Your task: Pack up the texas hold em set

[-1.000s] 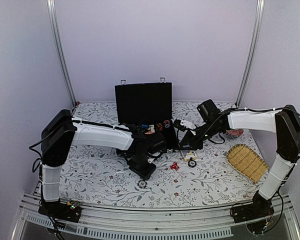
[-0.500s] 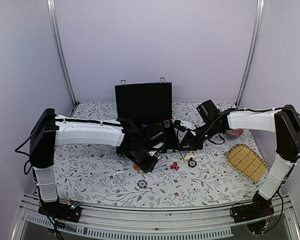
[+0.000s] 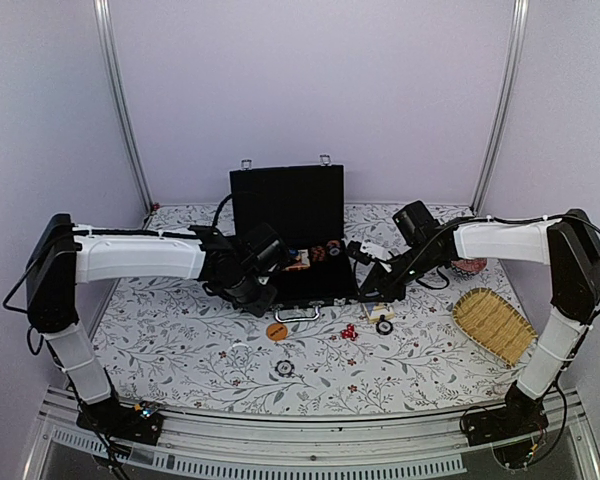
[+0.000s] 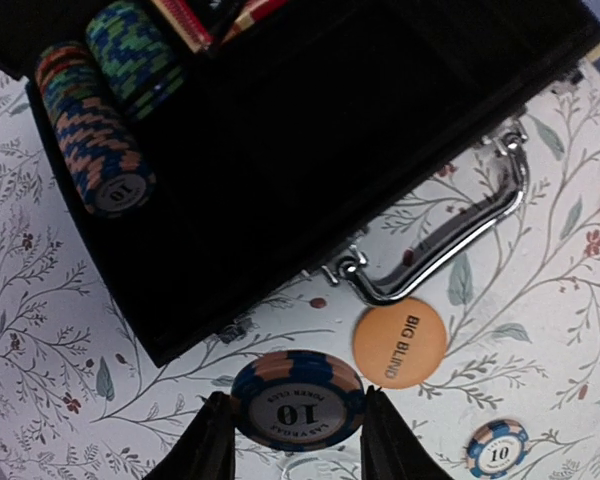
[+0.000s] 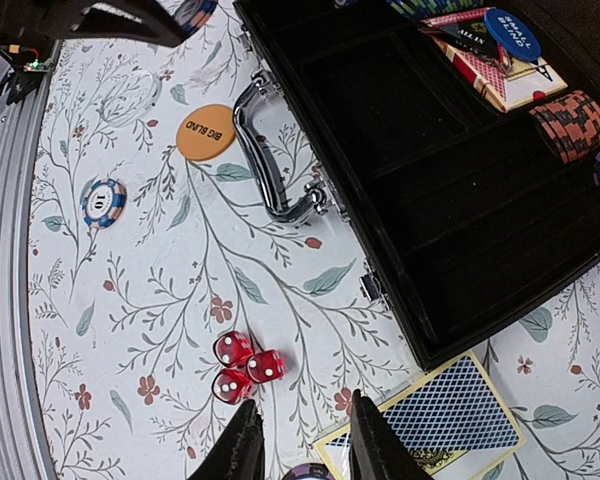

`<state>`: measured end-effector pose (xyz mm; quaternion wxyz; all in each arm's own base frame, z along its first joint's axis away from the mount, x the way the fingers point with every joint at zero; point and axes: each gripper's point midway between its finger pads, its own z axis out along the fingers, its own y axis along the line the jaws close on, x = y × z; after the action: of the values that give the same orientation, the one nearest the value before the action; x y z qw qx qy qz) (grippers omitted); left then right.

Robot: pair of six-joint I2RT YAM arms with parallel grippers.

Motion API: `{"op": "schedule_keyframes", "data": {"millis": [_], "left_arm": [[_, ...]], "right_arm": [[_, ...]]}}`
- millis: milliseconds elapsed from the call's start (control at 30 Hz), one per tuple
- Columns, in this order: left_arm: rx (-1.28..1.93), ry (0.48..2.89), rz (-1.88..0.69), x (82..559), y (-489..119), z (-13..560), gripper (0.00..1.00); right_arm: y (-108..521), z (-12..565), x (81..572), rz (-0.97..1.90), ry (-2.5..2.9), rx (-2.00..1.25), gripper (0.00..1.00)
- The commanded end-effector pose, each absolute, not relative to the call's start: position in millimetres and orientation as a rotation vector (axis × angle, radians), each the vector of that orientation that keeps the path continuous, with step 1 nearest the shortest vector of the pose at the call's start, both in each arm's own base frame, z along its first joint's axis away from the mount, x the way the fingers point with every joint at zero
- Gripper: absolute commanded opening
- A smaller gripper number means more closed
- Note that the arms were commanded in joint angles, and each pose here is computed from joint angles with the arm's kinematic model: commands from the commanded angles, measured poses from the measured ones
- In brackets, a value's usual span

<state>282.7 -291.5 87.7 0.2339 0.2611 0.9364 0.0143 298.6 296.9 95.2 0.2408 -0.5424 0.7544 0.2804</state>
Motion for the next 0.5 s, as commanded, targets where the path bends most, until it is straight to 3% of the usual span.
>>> {"op": "schedule_keyframes", "data": {"millis": [0,467], "left_arm": [[0.528,2.510,0.046,317,-274,98,0.36],[0.403,2.496,0.132,364,-239,71,0.36]], "right_arm": [[298,92,298,0.788,2.080,-1.480,0.31],[300,92,296,0.820,2.084,-1.479,0.31]]}}
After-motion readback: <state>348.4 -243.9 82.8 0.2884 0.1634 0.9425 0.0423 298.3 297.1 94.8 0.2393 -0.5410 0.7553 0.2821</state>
